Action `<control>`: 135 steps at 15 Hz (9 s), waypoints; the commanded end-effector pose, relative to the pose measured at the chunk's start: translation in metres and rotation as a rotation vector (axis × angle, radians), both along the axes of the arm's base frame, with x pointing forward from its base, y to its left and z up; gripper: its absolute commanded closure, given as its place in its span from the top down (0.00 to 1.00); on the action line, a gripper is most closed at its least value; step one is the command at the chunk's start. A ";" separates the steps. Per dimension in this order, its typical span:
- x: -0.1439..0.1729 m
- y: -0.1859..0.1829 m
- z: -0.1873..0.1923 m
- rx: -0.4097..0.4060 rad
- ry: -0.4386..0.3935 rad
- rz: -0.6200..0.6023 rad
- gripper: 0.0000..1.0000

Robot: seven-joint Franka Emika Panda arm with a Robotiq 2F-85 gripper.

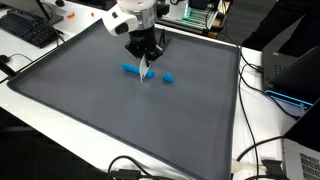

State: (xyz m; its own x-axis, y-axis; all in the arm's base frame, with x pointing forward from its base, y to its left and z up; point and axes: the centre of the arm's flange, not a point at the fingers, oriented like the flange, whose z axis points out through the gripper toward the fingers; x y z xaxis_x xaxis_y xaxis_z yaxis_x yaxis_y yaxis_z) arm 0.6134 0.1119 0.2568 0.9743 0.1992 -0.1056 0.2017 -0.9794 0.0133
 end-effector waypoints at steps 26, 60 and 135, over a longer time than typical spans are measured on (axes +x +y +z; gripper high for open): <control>-0.019 -0.002 -0.049 0.087 0.034 -0.046 0.01; -0.012 -0.038 -0.011 -0.002 -0.027 -0.051 0.01; -0.006 -0.076 0.041 0.018 -0.064 -0.079 0.01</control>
State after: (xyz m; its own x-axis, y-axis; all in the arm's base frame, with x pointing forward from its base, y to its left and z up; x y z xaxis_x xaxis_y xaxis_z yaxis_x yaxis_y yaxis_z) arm 0.6112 0.0406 0.3064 0.9932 0.1153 -0.0158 0.1153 -0.9933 -0.0021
